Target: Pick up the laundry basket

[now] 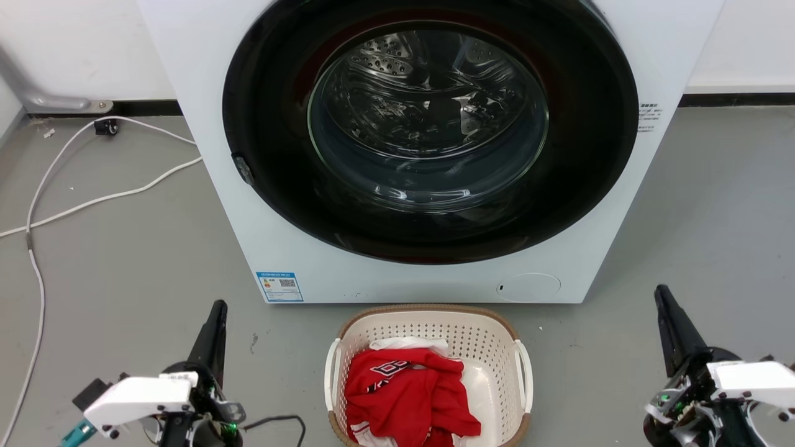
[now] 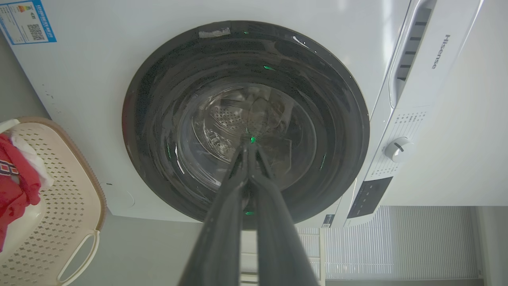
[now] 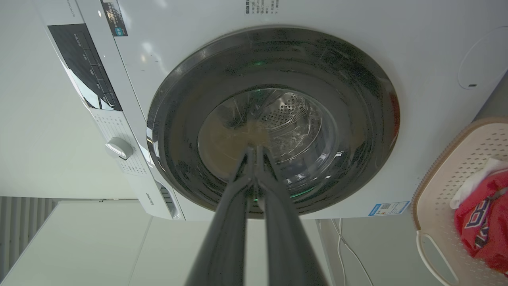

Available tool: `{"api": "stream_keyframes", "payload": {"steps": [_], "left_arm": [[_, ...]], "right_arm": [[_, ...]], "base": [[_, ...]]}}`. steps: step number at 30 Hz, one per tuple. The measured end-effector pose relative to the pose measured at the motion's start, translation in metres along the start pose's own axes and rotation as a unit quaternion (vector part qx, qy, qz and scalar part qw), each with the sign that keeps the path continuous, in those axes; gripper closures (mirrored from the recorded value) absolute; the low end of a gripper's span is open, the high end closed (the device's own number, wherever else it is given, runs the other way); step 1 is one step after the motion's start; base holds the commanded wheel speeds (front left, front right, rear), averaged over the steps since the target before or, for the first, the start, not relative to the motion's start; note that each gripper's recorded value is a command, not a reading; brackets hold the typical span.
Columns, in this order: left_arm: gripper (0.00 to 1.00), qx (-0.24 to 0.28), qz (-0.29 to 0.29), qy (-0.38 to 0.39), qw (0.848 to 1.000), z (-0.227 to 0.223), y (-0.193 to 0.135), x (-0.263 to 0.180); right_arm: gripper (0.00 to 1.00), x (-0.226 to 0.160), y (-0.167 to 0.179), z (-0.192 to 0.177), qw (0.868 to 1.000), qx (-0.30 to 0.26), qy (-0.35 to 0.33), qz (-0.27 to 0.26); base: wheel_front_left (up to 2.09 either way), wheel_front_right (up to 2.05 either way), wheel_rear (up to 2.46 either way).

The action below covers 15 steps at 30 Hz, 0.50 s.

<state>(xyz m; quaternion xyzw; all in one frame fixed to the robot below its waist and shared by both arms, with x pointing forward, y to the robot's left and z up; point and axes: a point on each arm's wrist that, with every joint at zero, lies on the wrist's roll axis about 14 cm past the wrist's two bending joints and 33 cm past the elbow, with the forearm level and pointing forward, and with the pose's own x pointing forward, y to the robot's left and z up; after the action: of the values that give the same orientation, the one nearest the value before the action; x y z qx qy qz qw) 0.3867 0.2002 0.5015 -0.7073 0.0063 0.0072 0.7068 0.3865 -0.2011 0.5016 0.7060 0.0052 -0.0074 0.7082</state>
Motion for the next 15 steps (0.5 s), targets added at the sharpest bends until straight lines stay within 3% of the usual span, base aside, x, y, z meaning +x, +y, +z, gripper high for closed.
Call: {"api": "stream_keyframes", "payload": {"steps": [4,15], "left_arm": [[0.00,-0.003,0.024,-0.002,1.000,-0.003,0.016,-0.007],[0.00,0.034,0.014,-0.002,0.999,-0.011,0.009,-0.005]], "right_arm": [[0.00,-0.008,-0.017,-0.001,1.000,0.002,-0.004,-0.024],[0.00,-0.007,-0.011,-0.004,0.999,-0.037,-0.012,-0.017]], "base": [[0.00,0.00,0.00],[0.00,0.00,0.00]]}}
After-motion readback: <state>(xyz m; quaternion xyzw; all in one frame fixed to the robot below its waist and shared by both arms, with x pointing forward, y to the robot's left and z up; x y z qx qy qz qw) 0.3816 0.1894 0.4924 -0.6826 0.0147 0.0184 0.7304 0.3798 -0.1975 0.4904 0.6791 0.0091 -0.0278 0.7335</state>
